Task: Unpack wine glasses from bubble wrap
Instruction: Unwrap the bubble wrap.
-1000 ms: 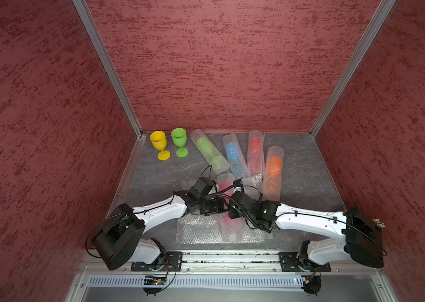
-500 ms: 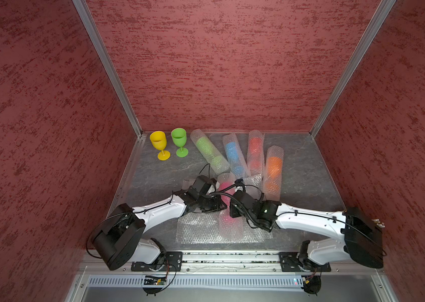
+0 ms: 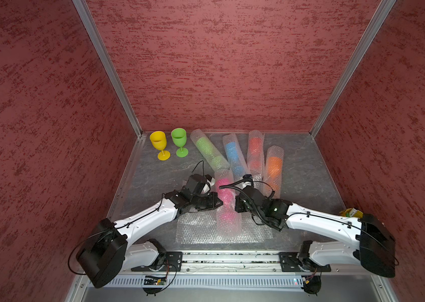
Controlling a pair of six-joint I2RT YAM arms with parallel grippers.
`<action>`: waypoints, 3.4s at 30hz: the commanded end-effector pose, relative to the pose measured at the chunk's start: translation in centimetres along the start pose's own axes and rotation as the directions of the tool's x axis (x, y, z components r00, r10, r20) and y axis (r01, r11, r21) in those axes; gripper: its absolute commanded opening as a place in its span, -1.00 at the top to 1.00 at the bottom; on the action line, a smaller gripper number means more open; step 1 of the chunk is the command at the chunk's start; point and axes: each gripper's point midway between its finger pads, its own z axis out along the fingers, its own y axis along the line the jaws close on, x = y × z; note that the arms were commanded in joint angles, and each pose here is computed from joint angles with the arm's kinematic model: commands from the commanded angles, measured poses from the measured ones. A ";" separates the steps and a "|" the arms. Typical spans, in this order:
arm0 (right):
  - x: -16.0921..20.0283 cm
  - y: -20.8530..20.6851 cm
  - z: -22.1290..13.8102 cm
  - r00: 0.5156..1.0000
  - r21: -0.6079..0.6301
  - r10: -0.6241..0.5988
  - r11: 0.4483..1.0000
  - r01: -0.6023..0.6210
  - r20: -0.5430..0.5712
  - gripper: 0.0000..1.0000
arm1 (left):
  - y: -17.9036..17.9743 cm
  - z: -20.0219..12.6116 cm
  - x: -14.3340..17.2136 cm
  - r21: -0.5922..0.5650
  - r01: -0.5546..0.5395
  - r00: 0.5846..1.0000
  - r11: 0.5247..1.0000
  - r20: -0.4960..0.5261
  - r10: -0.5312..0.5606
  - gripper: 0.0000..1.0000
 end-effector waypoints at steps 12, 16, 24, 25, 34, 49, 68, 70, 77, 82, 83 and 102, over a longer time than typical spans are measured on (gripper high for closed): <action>-1.0 -7.0 -0.3 0.991 0.246 -0.030 0.969 -0.004 0.133 1.00 | 2.4 -3.2 -1.0 -0.084 0.020 0.999 0.996 0.038 -0.017 1.00; -1.0 -7.4 0.0 0.990 0.259 -0.023 0.966 -0.014 0.139 1.00 | 2.6 -3.4 -0.9 -0.102 0.014 0.999 0.995 0.038 -0.010 1.00; -0.6 -9.1 0.2 0.984 0.194 0.079 0.975 -0.110 0.163 1.00 | 3.4 -4.2 -0.9 -0.145 0.011 0.997 0.989 0.078 0.000 1.00; -0.4 -9.2 0.3 0.984 0.191 0.080 0.975 -0.110 0.159 1.00 | 3.5 -4.1 -0.9 -0.149 0.014 0.997 0.989 0.076 -0.003 1.00; 0.6 -10.7 1.0 0.982 0.207 0.120 0.967 -0.149 0.148 1.00 | 4.6 -3.8 -0.9 -0.191 0.020 0.996 0.981 0.089 -0.003 1.00; 2.4 -12.5 2.5 0.992 0.219 0.102 0.969 -0.115 0.070 1.00 | 6.0 -1.9 -0.7 -0.233 0.028 0.997 0.972 0.079 -0.010 1.00; 1.0 -10.8 -1.2 0.989 0.131 0.120 0.983 -0.132 0.090 1.00 | 4.2 -1.4 0.2 -0.315 -0.147 0.981 0.937 0.076 0.180 1.00; 1.4 -11.2 -1.3 0.989 0.154 0.126 0.979 -0.136 0.072 1.00 | 4.0 -0.9 0.4 -0.316 -0.162 0.978 0.935 0.073 0.195 1.00; 2.7 -12.1 -0.7 0.990 0.187 0.138 0.972 -0.144 0.041 0.79 | 4.5 0.9 1.2 -0.387 -0.194 0.973 0.901 0.041 0.227 0.36; 2.0 -11.6 -0.7 0.991 0.192 0.128 0.972 -0.133 0.037 -0.26 | 5.4 0.3 1.7 -0.423 -0.144 0.983 0.894 0.043 0.179 -0.38; 1.6 -11.6 -0.9 0.991 0.194 0.127 0.972 -0.134 0.048 -0.34 | 5.3 -0.1 1.6 -0.426 -0.136 0.983 0.895 0.056 0.176 -0.43; -0.9 -2.9 -1.6 0.994 -0.046 -0.077 0.996 0.074 -0.074 0.37 | 5.3 -7.3 -2.1 -0.348 0.060 0.973 0.935 0.228 0.023 -0.59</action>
